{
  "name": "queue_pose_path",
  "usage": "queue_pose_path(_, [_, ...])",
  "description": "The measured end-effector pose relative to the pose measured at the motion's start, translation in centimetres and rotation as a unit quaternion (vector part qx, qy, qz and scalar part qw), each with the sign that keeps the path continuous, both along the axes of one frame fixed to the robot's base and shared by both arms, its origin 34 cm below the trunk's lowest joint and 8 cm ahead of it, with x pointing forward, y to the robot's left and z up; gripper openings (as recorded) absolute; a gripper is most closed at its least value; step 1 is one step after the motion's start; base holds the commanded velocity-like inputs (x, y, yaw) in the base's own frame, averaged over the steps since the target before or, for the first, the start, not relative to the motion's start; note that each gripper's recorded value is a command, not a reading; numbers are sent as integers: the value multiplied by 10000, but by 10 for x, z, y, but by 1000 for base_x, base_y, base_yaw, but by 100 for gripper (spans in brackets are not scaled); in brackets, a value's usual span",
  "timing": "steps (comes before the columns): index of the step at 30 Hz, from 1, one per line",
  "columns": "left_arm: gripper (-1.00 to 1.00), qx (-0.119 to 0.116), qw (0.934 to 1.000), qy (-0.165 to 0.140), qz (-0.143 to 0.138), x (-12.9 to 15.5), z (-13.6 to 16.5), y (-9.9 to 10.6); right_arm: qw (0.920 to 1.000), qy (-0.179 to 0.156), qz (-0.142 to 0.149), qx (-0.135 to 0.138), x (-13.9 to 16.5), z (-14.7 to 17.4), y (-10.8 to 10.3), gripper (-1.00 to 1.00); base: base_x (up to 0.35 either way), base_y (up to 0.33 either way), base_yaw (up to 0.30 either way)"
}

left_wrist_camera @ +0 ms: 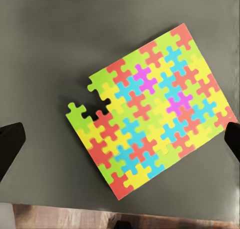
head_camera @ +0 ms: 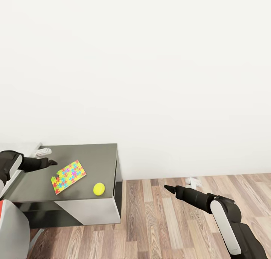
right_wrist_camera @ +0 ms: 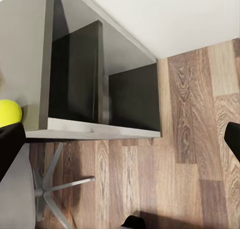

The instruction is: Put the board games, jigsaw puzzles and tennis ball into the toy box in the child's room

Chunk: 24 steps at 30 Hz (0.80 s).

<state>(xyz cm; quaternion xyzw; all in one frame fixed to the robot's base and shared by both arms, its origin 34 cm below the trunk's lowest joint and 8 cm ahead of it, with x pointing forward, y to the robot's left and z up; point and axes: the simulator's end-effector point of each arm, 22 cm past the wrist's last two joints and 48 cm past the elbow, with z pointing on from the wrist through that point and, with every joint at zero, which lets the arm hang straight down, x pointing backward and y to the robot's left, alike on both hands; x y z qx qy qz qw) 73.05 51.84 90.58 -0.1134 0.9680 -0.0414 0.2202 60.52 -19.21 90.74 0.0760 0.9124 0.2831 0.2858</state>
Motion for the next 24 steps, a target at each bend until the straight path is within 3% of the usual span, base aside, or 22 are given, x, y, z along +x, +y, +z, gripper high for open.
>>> queue_pose_path(6, [100,-706,9963,-270,-418,5,-2,-32,10000,46,0,-1,-1,-5,0,100,0,0,0])
queue_pose_path(10, [100,-977,9940,-184,-461,-7,-18,-41,10000,74,-3,5,-1,-8,0,100,0,0,0])
queue_pose_path(18, [100,-1048,9936,-65,-411,-20,-37,-36,9999,135,2,14,-3,-14,1,100,0,0,3])
queue_pose_path(24, [100,-1012,9947,-135,-123,-31,-27,5,9998,179,1,4,-4,-18,1,100,0,0,47])
